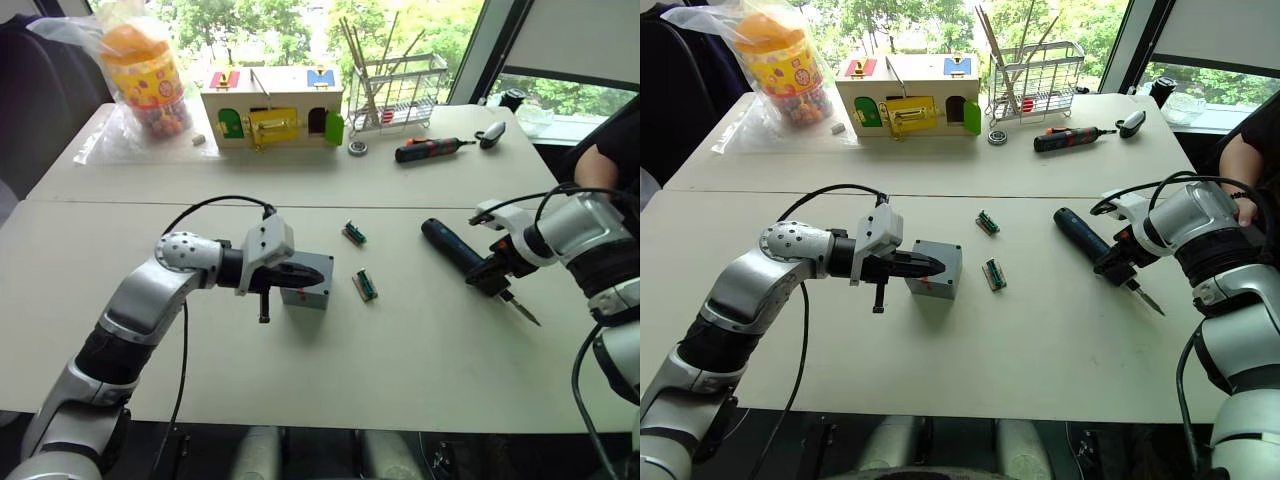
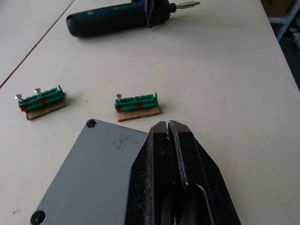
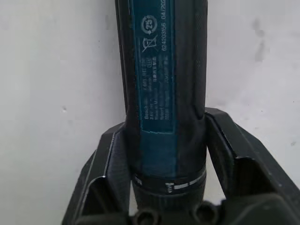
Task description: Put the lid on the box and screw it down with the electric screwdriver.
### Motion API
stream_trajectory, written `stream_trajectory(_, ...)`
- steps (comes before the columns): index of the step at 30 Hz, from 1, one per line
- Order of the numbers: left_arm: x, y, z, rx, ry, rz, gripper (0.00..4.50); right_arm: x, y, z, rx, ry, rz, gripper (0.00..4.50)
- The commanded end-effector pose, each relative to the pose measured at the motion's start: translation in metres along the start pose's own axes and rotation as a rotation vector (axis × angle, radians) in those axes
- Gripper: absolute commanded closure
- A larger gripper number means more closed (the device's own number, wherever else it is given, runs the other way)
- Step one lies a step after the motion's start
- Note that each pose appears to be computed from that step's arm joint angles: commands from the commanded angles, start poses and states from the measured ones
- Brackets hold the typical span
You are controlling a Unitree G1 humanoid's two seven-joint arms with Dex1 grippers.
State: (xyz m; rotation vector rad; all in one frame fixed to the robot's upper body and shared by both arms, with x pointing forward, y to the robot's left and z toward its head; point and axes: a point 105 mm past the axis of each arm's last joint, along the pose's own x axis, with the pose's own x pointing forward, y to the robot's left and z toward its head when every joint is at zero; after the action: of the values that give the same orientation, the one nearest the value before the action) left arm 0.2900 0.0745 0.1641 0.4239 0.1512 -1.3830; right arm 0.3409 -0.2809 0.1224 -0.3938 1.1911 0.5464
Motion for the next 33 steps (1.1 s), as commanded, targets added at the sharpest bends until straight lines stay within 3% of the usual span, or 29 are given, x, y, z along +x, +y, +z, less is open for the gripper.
stream_trajectory(1,-0.006,0.006,0.010,0.041,-0.023,0.037,4.50,0.024,0.007,-0.038,0.041,0.133,0.060,2.66)
stream_trajectory(5,-0.004,0.011,0.011,0.043,-0.028,0.042,4.50,0.022,-0.001,-0.045,0.064,0.129,0.027,2.66)
stream_trajectory(10,-0.005,0.021,0.010,0.041,-0.028,0.039,4.50,-0.007,-0.018,-0.015,0.103,-0.033,-0.041,2.66)
stream_trajectory(14,-0.013,0.032,0.013,0.013,-0.045,0.034,4.50,-0.057,-0.019,0.020,0.161,-0.252,-0.026,2.66)
stream_trajectory(18,-0.027,0.046,0.018,-0.028,-0.077,0.049,4.50,-0.118,-0.010,0.059,0.229,-0.594,0.010,2.66)
stream_trajectory(21,-0.030,0.053,0.020,-0.053,-0.087,0.054,4.50,-0.164,0.015,0.085,0.209,-0.959,0.085,2.66)
stream_trajectory(23,-0.031,0.054,0.018,-0.059,-0.074,0.046,4.50,-0.176,0.029,0.089,0.153,-1.126,0.063,2.66)
stream_trajectory(26,-0.026,0.051,0.013,-0.071,-0.046,0.019,4.50,-0.190,0.059,0.096,0.111,-1.552,-0.046,2.66)
stream_trajectory(28,-0.024,0.048,0.011,-0.079,-0.040,0.002,4.50,-0.182,0.072,0.095,0.176,-1.663,-0.071,2.66)
stream_trajectory(30,-0.018,0.043,0.007,-0.076,-0.016,-0.017,4.50,-0.175,0.115,0.097,0.135,-1.777,0.215,2.66)
stream_trajectory(33,-0.010,0.040,-0.007,-0.063,0.043,-0.018,4.50,-0.160,0.151,0.102,0.125,-1.818,0.315,2.66)
